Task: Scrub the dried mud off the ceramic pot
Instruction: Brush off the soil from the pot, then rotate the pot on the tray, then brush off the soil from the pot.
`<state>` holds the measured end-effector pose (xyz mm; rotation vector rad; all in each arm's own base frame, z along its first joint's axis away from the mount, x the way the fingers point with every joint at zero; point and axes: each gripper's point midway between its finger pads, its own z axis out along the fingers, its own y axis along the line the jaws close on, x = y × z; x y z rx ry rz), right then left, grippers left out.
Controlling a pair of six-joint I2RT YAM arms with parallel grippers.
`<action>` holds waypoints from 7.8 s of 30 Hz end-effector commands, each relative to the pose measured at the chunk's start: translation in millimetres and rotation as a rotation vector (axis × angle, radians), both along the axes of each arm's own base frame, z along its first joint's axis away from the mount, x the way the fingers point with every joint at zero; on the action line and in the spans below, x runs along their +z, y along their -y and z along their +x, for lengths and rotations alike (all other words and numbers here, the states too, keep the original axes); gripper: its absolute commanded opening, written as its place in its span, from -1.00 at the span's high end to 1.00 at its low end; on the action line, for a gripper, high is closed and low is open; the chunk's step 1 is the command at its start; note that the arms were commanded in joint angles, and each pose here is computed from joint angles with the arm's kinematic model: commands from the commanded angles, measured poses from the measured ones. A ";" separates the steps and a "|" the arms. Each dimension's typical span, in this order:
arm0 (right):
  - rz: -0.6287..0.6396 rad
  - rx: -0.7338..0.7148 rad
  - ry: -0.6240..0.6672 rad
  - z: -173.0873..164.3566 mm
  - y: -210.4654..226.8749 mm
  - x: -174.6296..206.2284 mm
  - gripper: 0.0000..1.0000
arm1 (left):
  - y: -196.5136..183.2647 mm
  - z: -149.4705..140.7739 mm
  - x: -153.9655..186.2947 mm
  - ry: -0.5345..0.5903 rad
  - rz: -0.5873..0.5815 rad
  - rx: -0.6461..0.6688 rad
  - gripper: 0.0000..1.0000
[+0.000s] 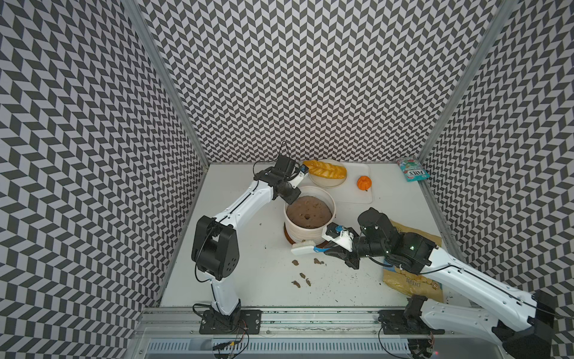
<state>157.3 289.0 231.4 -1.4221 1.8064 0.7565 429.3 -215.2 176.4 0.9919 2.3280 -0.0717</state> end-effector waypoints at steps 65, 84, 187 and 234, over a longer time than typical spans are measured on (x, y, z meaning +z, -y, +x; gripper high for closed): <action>0.240 -0.037 0.038 -12.6 7.3 33.5 1.00 | 10.1 -157.6 -13.5 -0.401 -0.242 1.061 0.55; 0.233 -0.040 0.022 -11.8 5.8 26.7 1.00 | 4.7 -152.2 -30.9 -0.419 -0.166 1.078 0.48; -0.002 -0.420 0.012 56.1 25.2 -12.3 1.00 | -0.7 -47.5 -7.5 -0.043 0.053 0.299 1.00; -0.199 -0.275 -0.006 22.7 55.5 11.1 1.00 | -38.5 -21.2 6.2 0.030 0.130 0.333 1.00</action>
